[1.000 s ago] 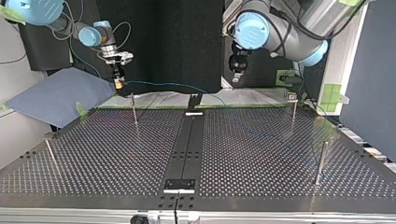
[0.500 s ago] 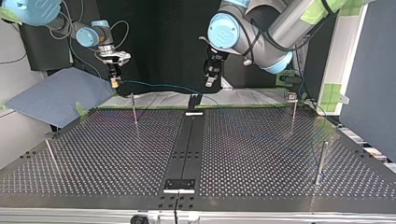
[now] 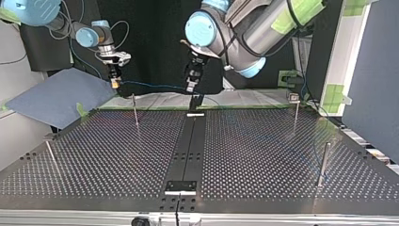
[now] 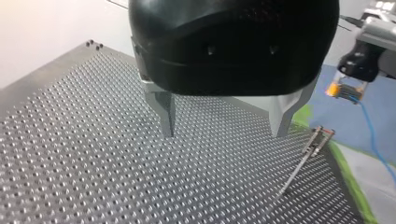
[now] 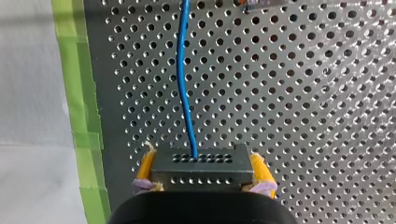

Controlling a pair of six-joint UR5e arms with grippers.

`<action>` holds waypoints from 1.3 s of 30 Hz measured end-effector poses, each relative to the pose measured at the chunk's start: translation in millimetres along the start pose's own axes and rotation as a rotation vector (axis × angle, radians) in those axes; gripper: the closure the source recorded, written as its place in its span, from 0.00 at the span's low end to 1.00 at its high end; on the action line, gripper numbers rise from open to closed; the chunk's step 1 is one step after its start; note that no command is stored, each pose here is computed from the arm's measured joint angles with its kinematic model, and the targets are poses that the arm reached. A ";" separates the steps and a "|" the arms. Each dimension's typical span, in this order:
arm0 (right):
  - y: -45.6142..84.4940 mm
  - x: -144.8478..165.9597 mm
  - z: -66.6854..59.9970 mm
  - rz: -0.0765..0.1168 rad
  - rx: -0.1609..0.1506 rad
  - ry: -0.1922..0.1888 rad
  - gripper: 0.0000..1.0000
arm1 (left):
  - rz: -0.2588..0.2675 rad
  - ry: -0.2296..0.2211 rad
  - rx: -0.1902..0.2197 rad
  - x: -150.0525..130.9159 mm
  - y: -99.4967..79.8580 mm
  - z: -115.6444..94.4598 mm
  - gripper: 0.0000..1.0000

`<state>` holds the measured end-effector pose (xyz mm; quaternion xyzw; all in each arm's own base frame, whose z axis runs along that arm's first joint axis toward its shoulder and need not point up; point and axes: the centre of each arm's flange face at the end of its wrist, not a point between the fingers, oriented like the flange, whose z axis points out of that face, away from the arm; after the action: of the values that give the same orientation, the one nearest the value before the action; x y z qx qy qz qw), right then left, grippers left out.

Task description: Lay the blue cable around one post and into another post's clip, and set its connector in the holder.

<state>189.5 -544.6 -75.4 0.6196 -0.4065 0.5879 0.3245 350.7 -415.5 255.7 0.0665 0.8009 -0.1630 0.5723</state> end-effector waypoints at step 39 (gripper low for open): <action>-3.5 -0.9 -0.2 0.002 0.008 -0.006 1.00 | 0.054 -0.025 0.134 143.0 -38.5 83.5 0.00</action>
<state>192.5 -542.7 -76.0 0.6224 -0.4058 0.5877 0.3203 366.1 -491.3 104.3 0.1243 0.7790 -0.2017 0.5806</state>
